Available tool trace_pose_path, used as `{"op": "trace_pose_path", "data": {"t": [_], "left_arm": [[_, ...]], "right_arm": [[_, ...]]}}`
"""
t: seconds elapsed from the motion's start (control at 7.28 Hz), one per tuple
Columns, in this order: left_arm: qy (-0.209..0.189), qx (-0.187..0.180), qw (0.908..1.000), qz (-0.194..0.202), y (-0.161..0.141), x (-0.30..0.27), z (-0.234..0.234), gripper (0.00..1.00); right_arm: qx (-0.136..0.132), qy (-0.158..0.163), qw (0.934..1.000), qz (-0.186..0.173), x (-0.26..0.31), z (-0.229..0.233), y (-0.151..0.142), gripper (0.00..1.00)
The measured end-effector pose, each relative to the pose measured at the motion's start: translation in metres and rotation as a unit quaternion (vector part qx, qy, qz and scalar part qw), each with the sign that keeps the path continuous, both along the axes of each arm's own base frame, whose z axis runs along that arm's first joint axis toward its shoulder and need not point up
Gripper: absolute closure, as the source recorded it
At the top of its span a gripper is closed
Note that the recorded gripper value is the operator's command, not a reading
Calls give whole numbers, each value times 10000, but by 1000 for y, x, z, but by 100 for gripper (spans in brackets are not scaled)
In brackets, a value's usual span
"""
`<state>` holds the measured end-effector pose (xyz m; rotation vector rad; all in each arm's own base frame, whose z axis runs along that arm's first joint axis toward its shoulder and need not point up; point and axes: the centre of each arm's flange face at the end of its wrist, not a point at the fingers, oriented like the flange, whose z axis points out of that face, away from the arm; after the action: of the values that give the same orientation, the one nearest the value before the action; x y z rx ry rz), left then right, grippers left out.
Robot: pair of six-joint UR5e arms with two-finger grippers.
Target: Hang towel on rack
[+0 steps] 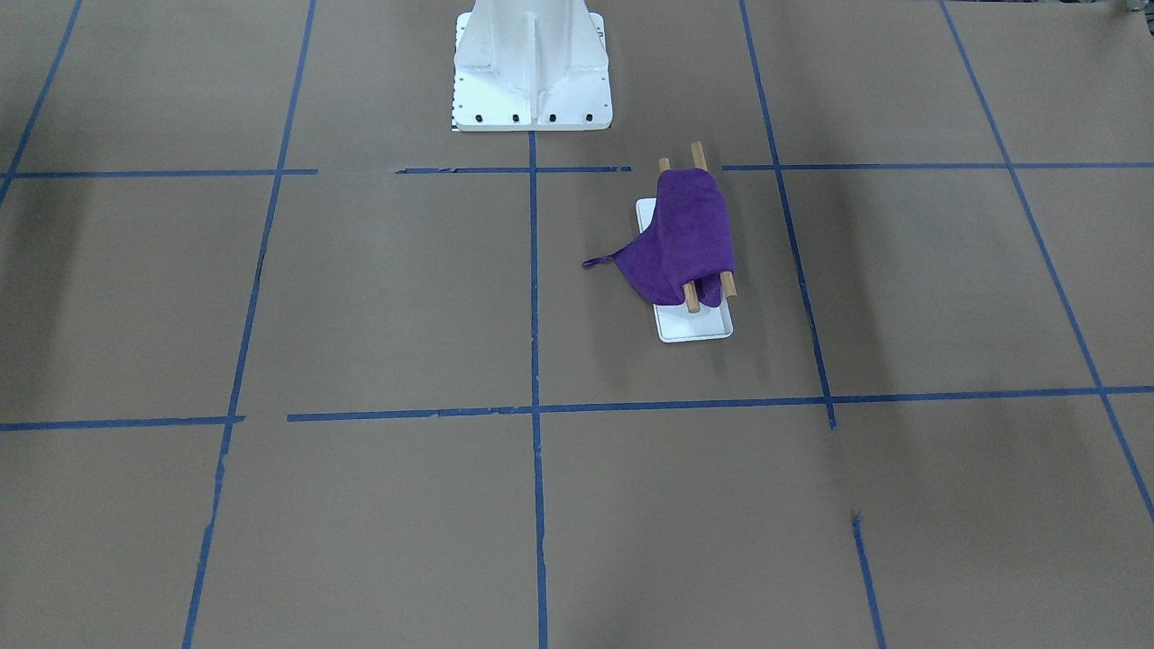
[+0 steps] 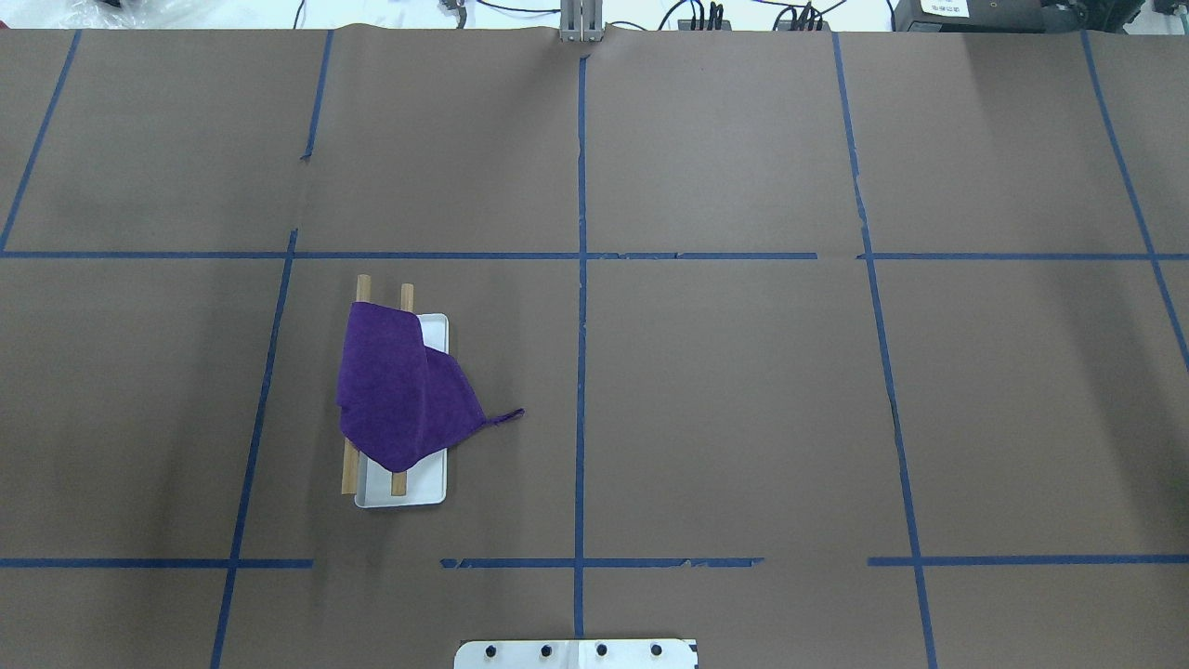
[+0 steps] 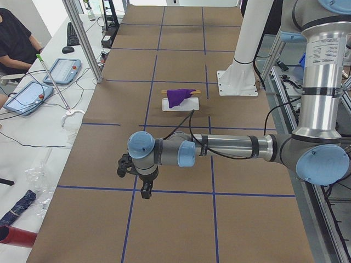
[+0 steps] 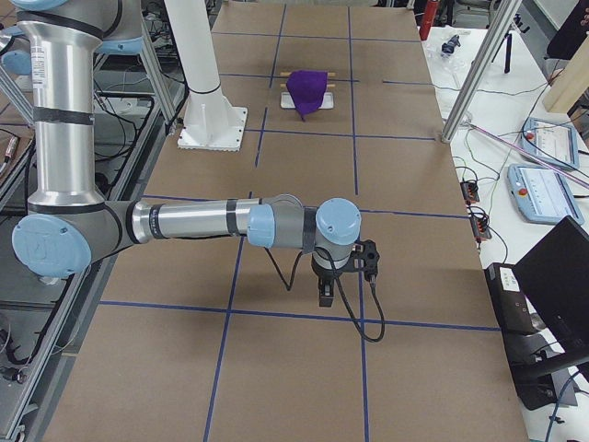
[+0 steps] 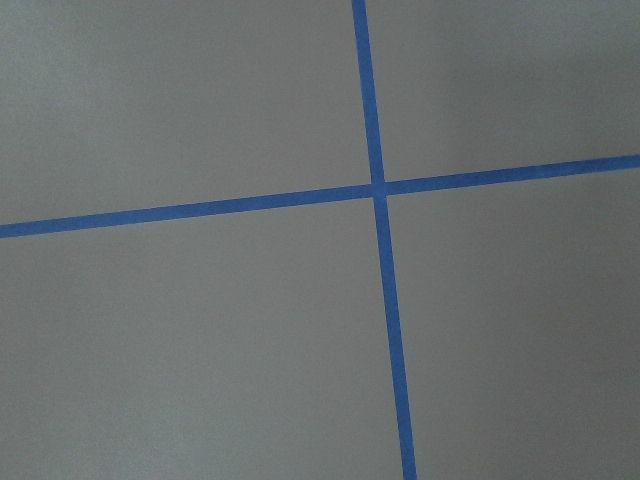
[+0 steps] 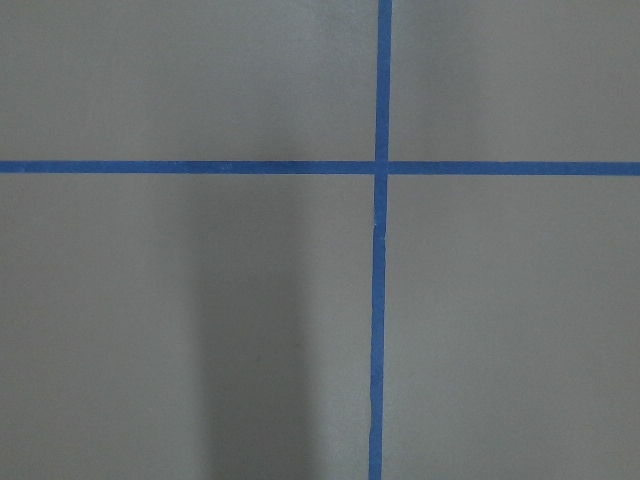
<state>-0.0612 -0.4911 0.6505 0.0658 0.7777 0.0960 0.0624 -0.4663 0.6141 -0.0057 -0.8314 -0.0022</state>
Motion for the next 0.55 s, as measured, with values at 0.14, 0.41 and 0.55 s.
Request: {"op": "trace_pose_path", "data": {"t": [0.14,0.41,0.55], "left_arm": [[-2,-2,10000,-2,0,0,0,0],[2,-4,10000,-4,0,0,0,0],[4,-3,10000,-5,-1,0,0,0]], "right_arm": [[-23,4,10000,-16,0,4,2,0],[-72,6,10000,-41,0,12,4,0],[-86,7,10000,-41,0,13,5,0]]}}
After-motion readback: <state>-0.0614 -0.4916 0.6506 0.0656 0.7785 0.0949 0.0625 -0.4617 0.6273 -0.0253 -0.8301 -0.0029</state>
